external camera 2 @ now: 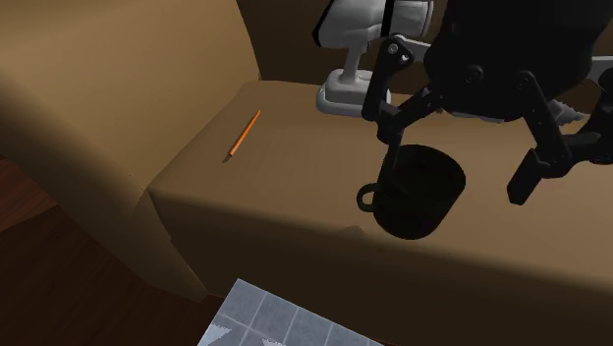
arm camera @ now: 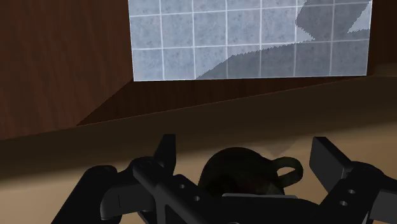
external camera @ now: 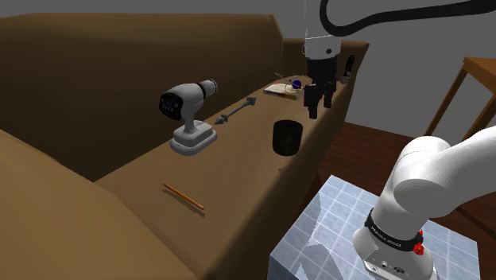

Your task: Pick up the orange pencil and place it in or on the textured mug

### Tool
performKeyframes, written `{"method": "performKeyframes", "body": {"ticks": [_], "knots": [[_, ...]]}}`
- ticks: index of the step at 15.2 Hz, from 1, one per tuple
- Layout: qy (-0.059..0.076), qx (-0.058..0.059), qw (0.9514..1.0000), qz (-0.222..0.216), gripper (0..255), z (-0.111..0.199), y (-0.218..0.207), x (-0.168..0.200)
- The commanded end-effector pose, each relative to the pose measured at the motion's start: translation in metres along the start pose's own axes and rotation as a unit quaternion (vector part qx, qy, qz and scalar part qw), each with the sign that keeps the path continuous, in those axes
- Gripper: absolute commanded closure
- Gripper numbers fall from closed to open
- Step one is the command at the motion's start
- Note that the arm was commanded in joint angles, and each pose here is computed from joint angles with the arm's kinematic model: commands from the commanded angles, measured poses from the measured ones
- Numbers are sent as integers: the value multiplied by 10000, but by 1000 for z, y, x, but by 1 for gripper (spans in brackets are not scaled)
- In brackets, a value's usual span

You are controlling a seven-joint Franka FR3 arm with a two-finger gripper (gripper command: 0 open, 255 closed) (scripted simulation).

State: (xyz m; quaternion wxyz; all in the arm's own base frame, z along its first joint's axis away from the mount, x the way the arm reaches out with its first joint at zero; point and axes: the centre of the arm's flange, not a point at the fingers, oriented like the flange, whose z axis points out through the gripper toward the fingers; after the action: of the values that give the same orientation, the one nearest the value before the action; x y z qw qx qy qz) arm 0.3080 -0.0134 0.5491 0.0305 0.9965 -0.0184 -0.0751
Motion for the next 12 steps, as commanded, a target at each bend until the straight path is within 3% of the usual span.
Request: {"method": "performKeyframes", "body": {"ticks": [1,12], "knots": [[0,0,10000,0,0,0,0,0],[270,-309,9989,-247,0,30,-133,61]]}}
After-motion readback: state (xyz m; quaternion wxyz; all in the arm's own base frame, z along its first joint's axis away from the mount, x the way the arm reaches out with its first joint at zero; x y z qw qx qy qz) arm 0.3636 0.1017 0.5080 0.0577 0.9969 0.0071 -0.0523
